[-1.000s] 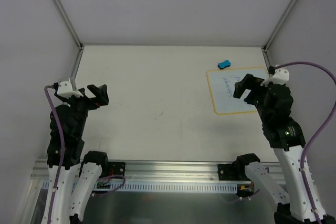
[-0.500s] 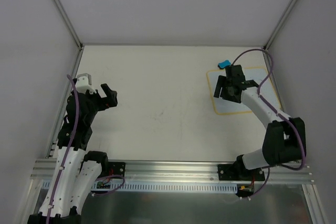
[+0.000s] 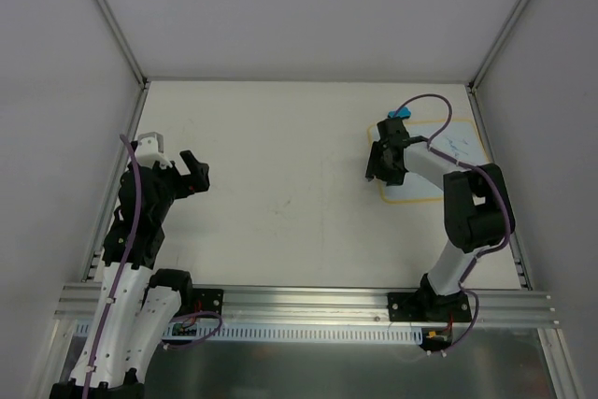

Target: Erase the whiteboard

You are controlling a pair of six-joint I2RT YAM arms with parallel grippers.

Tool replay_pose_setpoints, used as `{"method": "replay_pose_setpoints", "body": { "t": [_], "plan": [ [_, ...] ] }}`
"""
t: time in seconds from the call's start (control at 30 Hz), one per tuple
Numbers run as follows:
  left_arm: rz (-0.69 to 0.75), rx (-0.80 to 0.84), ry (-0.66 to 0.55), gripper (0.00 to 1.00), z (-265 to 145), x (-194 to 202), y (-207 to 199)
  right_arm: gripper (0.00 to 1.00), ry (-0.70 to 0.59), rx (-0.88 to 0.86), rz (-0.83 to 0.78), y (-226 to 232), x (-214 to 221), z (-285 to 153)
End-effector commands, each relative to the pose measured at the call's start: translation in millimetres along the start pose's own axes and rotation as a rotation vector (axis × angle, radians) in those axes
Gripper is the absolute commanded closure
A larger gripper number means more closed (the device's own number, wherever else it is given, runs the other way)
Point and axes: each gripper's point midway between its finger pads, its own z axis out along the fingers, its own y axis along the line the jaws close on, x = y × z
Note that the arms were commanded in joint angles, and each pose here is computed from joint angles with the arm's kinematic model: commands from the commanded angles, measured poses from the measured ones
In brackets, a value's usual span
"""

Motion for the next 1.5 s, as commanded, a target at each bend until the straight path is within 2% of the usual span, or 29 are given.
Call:
{"method": "replay_pose_setpoints", "body": {
  "t": [0.0,0.2,0.4,0.5,0.63,0.8,0.87,0.9,1.0,1.1,1.23,1.33,1.47],
  "plan": [
    [0.005,0.023,-0.033,0.01,-0.5,-7.2,-4.5,0.44,-0.017,-0.041,0.026,18.5,-10.0,3.5],
    [0.008,0.018,-0.038,0.01,-1.3,-8.0,-3.4,0.51,0.033,-0.07,0.009,32.4,6.6,8.7],
    [0.008,0.016,-0.047,0.01,-2.8,-9.3,-2.9,0.54,0.133,-0.166,0.001,75.2,43.0,6.0],
    [0.007,0.017,-0.055,0.01,-4.0,-10.5,-3.0,0.55,0.209,-0.224,-0.017,107.2,71.7,3.3],
    [0.007,0.015,-0.06,0.01,-5.3,-10.7,-2.4,0.55,0.273,-0.316,-0.141,171.5,117.0,-10.4],
    [0.008,0.011,-0.074,0.01,-7.7,-12.8,-1.7,0.54,0.27,-0.443,-0.281,259.0,141.1,-22.2],
    [0.01,0.008,-0.075,0.01,-7.8,-12.2,-0.8,0.54,0.259,-0.477,-0.304,280.0,140.8,-24.9],
    [0.011,0.007,-0.077,0.01,-8.2,-12.2,-0.5,0.54,0.232,-0.52,-0.308,299.4,130.8,-33.4],
    [0.012,0.0,-0.08,0.01,-8.5,-12.5,0.9,0.51,0.198,-0.568,-0.347,320.0,120.6,-37.3],
    [0.012,-0.001,-0.081,0.01,-8.6,-12.2,1.3,0.49,0.046,-0.564,-0.398,323.4,82.1,-53.9],
    [0.012,-0.002,-0.079,0.01,-8.3,-11.9,1.4,0.48,-0.227,-0.358,-0.341,273.2,-1.4,-62.7],
    [0.011,0.002,-0.076,0.01,-7.9,-11.7,0.4,0.45,-0.357,-0.203,-0.254,220.8,-55.0,-68.0],
    [0.011,0.003,-0.078,0.01,-8.2,-12.0,0.3,0.39,-0.444,-0.03,-0.094,154.0,-105.2,-62.2]
  ]
}}
